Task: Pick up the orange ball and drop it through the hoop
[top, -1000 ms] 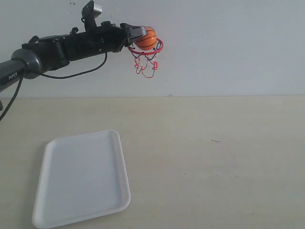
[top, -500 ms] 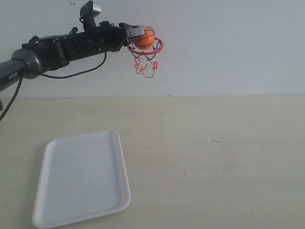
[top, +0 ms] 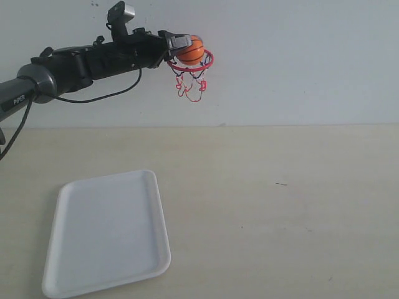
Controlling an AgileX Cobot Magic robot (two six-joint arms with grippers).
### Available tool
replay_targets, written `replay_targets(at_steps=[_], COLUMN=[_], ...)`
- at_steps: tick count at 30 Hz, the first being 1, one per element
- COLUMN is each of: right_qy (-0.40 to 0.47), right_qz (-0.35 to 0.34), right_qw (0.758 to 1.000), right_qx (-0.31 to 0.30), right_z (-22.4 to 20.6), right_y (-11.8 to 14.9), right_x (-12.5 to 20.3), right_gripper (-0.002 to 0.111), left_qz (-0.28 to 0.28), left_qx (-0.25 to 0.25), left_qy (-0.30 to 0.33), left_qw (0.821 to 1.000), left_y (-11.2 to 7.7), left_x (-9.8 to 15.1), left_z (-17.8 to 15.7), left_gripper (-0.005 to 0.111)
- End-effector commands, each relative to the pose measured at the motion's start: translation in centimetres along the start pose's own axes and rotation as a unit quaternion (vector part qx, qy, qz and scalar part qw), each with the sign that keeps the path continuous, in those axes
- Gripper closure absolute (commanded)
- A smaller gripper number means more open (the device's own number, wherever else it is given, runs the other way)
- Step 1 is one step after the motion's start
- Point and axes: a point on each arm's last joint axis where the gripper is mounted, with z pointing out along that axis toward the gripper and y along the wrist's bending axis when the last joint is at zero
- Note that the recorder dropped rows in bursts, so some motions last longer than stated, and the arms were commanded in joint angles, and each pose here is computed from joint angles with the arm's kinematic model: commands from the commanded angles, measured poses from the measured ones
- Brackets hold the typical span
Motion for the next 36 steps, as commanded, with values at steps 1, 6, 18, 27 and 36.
replay_targets(at_steps=[1, 6, 18, 27, 36], right_qy=[-0.009, -0.009, -0.009, -0.009, -0.009], right_qz=[-0.008, -0.008, -0.008, -0.008, -0.008], right_qw=[1.000, 1.000, 1.000, 1.000, 1.000], right_qx=[0.001, 0.001, 0.001, 0.001, 0.001], right_z=[0.0, 0.0, 0.0, 0.0, 0.0], right_y=[0.0, 0.0, 0.0, 0.0, 0.0], right_x=[-0.1, -0.1, -0.1, -0.1, -0.1], right_gripper=[0.109, 0.109, 0.109, 0.109, 0.109], left_qz=[0.000, -0.006, -0.005, 0.065, 0.022], left_qx=[-0.004, -0.004, -0.003, -0.030, 0.051], left_qy=[-0.010, -0.010, -0.016, 0.060, 0.262], left_qw=[1.000, 1.000, 1.000, 0.996, 0.963], left_y=[-0.1, -0.1, -0.3, -3.0, -6.4], left_x=[-0.7, -0.7, -1.2, -7.1, -7.5], left_z=[-0.1, -0.1, -0.3, -3.4, -7.3], left_gripper=[0.055, 0.053, 0.103, 0.103, 0.103])
